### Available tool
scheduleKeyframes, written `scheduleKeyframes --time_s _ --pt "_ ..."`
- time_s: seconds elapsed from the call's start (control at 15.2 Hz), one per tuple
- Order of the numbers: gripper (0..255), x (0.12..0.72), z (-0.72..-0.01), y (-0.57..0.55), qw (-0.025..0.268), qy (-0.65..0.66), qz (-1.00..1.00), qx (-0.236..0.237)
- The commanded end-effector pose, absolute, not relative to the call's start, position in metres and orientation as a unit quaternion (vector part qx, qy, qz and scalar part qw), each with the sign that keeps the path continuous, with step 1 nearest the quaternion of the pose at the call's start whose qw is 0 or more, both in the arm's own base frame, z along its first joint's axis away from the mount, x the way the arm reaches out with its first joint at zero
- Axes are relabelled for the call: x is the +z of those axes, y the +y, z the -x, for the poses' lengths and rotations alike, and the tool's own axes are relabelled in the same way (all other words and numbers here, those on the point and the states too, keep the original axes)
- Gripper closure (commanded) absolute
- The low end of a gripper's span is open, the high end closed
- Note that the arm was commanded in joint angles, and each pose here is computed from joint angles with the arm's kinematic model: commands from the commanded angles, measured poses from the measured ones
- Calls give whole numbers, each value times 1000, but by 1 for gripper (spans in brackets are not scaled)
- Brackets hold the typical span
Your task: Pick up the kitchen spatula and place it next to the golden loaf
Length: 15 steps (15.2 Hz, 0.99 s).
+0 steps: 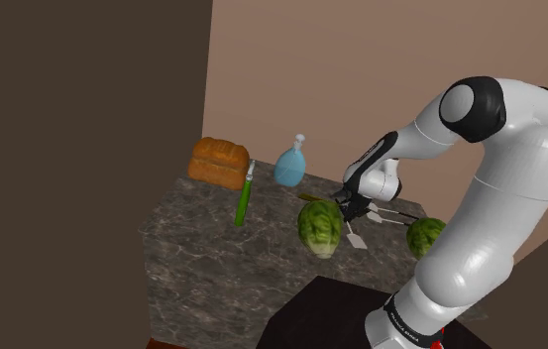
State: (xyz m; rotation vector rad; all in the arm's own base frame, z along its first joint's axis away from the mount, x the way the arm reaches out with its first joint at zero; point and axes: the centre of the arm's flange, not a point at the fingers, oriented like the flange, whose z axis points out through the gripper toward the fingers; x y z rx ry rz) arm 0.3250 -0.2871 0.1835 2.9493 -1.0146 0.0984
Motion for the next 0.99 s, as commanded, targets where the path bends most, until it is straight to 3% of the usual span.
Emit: scheduleKeyframes --time_s 0.0,0.92 --pt "255 189 -325 -287 11 -325 -945 32" --pt "255 263 -325 -287 11 -325 -945 32"
